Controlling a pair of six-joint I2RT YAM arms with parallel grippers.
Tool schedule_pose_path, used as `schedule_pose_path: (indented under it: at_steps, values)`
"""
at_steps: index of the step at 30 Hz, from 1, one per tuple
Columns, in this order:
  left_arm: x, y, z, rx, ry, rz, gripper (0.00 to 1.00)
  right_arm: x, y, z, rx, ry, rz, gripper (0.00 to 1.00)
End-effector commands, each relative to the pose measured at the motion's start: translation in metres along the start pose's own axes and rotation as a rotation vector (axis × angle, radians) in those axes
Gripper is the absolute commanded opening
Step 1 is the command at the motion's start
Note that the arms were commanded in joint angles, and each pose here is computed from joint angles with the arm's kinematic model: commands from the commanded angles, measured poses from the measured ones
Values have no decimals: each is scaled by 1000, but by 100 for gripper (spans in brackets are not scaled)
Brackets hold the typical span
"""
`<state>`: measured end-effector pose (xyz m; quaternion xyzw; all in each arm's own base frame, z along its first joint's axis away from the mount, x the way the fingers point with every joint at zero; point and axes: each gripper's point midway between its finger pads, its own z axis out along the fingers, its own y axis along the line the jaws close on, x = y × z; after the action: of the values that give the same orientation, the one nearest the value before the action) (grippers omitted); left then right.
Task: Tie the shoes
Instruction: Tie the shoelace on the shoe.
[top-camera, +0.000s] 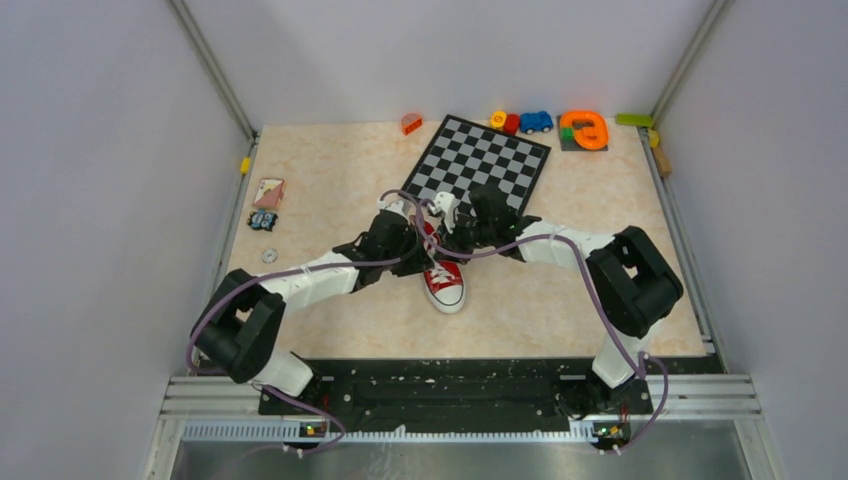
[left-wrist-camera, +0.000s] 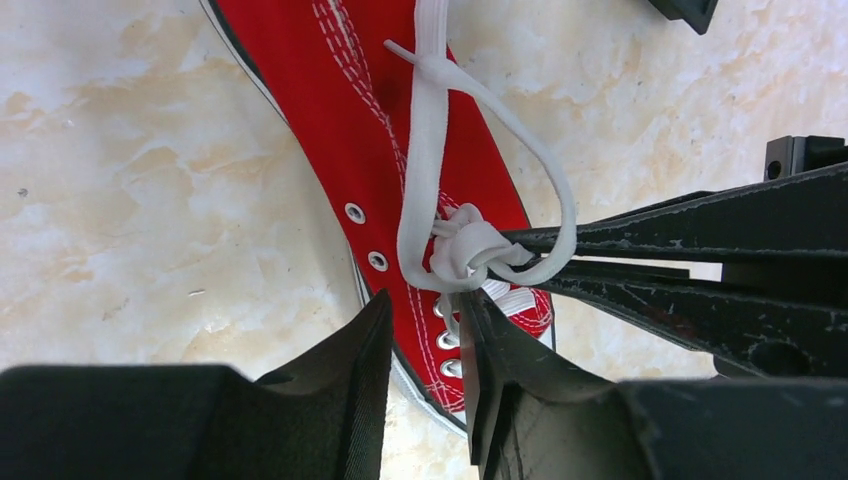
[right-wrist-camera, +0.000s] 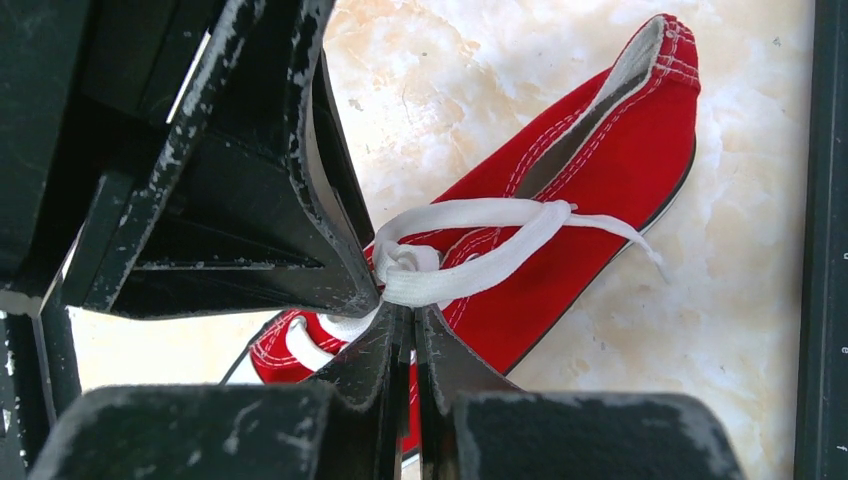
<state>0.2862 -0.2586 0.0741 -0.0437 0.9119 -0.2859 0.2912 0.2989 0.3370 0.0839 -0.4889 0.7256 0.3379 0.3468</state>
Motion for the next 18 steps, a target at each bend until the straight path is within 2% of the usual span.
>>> schedule_pose_path:
  at_steps: [1, 4, 7, 11, 18]
  values:
    - [-4, 1, 0, -71, 5, 49, 32, -22, -3, -1, -8, -54, -22, 0]
    - [-4, 0, 2, -72, 10, 57, 22, -22, -3, -1, -9, -55, -23, 0]
    - [-3, -1, 1, -77, 17, 63, 0, -22, -3, -1, -7, -54, -21, 0]
    - [-12, -1, -7, -91, -12, 86, 0, -20, -6, -1, 5, -48, -18, 0]
    - [-12, -8, -23, -80, 30, 144, 0, -13, -15, -2, 45, -30, 18, 0]
